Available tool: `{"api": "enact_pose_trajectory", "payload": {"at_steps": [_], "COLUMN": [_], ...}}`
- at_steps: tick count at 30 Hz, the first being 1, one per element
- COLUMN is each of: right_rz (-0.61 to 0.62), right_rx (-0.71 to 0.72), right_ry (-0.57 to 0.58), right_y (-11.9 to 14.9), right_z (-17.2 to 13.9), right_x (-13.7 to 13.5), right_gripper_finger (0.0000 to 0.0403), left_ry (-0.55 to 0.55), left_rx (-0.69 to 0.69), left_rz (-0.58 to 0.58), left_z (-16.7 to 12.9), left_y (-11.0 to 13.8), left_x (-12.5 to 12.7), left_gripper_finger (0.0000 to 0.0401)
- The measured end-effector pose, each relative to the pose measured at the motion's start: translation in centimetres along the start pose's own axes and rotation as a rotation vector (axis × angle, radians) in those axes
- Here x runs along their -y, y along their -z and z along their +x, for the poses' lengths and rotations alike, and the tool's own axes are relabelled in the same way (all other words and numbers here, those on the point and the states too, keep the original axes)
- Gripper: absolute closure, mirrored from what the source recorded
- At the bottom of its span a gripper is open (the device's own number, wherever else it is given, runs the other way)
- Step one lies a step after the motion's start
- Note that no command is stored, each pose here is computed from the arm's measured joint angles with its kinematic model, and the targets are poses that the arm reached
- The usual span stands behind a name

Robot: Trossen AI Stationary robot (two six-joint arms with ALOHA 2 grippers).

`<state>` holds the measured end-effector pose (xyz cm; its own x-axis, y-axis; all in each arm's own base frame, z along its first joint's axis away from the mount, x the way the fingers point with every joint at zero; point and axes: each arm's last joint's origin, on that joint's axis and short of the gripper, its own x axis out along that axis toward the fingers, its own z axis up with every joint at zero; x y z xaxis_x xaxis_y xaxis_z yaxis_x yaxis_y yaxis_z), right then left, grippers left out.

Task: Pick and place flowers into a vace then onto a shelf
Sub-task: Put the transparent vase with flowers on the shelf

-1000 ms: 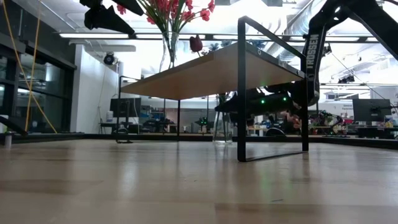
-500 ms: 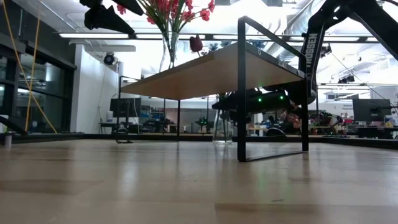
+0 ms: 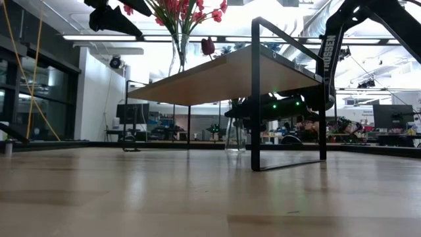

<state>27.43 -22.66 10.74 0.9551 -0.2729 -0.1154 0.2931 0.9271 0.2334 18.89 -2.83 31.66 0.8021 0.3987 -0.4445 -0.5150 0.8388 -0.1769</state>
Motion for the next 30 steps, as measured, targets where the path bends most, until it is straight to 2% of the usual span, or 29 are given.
{"api": "enact_pose_trajectory", "payload": {"at_steps": [8, 19, 30], "right_rz": [0.001, 0.019, 0.075], "right_rx": [0.002, 0.023, 0.037], "right_ry": [0.007, 0.037, 0.053], "right_y": [-0.01, -0.19, -0.32], "right_z": [0.01, -0.01, -0.02], "right_x": [0.01, 0.10, 0.15], "right_gripper_finger": [0.0109, 0.0239, 0.0243], "left_ry": [0.000, 0.000, 0.000], "left_rx": [0.000, 0.000, 0.000], "left_rz": [0.000, 0.000, 0.000], "left_z": [0.00, 0.00, 0.00], "left_y": [0.00, 0.00, 0.00], "left_x": [0.00, 0.00, 0.00], "left_gripper_finger": [0.0034, 0.0034, 0.0034]}}
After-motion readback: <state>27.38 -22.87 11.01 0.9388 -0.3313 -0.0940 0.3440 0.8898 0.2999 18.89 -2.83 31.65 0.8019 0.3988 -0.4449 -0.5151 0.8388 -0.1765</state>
